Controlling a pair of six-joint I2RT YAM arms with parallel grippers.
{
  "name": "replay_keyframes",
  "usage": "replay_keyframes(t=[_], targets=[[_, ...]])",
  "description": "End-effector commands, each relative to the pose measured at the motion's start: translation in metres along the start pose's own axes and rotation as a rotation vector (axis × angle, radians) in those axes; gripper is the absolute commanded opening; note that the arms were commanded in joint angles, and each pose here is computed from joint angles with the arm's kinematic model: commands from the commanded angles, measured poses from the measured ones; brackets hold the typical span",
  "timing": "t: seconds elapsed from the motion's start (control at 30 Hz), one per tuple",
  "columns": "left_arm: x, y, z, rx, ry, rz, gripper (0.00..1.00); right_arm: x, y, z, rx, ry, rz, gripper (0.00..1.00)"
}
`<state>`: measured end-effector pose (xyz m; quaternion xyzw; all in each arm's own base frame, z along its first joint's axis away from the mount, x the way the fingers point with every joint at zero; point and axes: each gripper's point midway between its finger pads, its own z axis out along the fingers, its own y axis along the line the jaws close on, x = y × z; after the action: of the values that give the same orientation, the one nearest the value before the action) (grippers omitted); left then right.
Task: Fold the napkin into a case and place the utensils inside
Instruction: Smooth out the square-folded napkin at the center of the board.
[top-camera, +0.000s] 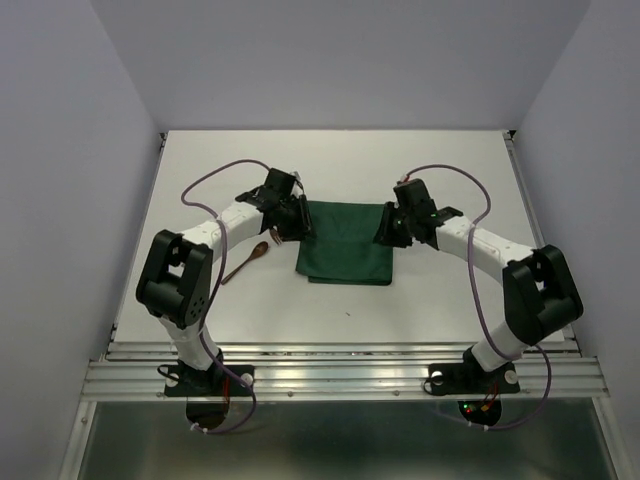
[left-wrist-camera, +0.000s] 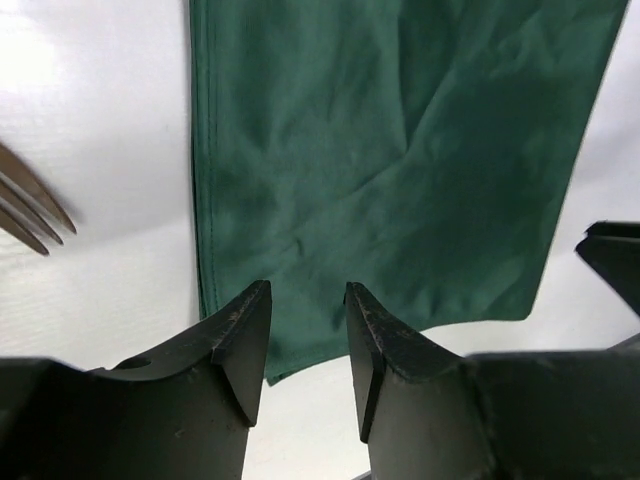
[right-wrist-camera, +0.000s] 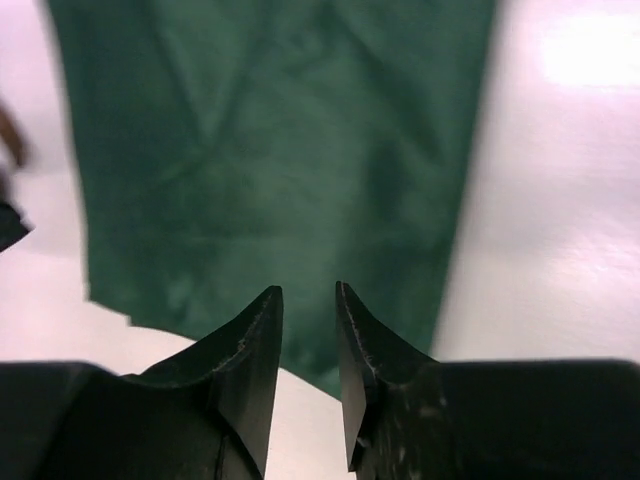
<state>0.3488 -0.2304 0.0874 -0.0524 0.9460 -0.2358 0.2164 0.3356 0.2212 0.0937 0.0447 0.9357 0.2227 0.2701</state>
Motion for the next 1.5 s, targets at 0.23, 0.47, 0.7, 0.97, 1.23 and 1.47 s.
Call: replay_keyframes(t=[0.23,0.47,0.7,0.97,1.23,1.47], targets=[[0.056,0.046,-0.011,-0.130,0.069,0.015,0.66,0.038,-0.068,-0.021,0.242,0.023,0.109,0.62],[0.075,0.061,-0.003,-0.158,0.118,0.003,0.66,0.058,-0.070,-0.016,0.207,0.083,0.135,0.61],[0.086,0.064,0.005,-0.147,0.146,-0.011,0.57,0.069,-0.070,-0.010,0.180,0.106,0.158,0.59],[0.083,0.055,0.015,-0.098,0.148,-0.021,0.47,0.074,-0.073,-0.010,0.185,0.114,0.164,0.57],[0.081,0.045,0.016,-0.053,0.161,-0.018,0.22,0.074,-0.075,-0.010,0.195,0.105,0.175,0.57],[0.076,0.032,0.012,-0.003,0.170,-0.004,0.00,0.071,-0.072,-0.008,0.185,0.097,0.185,0.45]])
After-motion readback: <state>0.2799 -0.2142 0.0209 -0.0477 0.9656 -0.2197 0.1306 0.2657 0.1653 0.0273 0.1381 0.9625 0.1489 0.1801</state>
